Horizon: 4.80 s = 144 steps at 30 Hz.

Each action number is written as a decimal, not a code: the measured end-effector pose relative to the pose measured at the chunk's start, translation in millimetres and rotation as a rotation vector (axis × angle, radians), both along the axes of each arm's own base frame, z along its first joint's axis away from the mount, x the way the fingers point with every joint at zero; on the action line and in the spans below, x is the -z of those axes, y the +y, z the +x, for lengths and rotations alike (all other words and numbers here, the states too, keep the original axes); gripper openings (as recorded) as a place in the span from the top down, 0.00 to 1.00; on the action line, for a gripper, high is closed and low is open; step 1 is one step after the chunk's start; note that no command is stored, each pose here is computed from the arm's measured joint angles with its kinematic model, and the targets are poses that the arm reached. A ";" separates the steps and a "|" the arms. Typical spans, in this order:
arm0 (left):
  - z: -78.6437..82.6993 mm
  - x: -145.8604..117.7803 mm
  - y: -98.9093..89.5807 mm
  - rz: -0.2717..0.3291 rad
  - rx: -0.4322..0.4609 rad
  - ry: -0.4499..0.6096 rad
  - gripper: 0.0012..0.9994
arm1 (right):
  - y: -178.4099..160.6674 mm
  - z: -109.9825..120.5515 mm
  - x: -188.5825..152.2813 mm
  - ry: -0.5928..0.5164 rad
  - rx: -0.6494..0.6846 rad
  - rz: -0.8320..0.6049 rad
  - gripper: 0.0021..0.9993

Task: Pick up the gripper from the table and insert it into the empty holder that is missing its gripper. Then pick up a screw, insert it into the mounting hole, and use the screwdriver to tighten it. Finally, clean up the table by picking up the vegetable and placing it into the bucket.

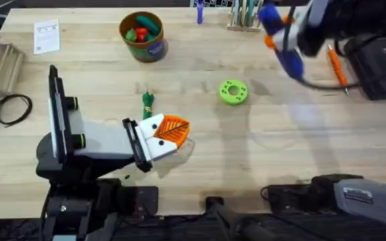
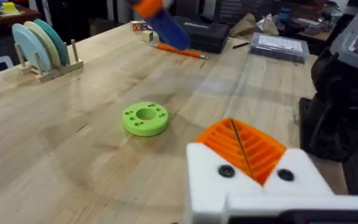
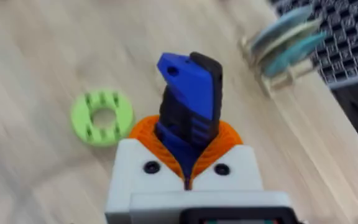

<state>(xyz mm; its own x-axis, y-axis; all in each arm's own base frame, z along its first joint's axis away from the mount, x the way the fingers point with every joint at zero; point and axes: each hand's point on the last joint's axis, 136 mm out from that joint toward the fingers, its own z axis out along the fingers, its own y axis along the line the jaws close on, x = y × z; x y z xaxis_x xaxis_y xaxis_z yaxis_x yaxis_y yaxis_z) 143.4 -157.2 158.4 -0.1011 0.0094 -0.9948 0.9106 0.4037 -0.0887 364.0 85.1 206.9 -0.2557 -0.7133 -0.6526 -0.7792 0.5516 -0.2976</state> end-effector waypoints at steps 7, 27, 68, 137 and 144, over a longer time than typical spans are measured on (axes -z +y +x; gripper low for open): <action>0.0 0.0 0.0 0.000 0.000 0.000 1.00 | -41.9 -0.3 50.0 0.063 -0.076 -0.363 0.98; 0.0 0.0 0.0 0.000 0.000 0.000 1.00 | -77.4 -28.7 146.6 0.403 -0.247 -0.623 0.98; 0.0 0.0 0.0 0.000 0.000 -0.001 0.01 | 10.9 -28.9 13.4 0.026 0.010 -0.384 0.03; 113.5 118.8 102.2 0.857 -0.830 1.278 0.01 | -51.3 -181.2 42.6 0.297 1.036 0.414 0.01; 123.8 128.3 106.4 0.858 -0.874 1.290 0.37 | -51.3 -181.3 42.6 0.297 1.036 0.415 0.01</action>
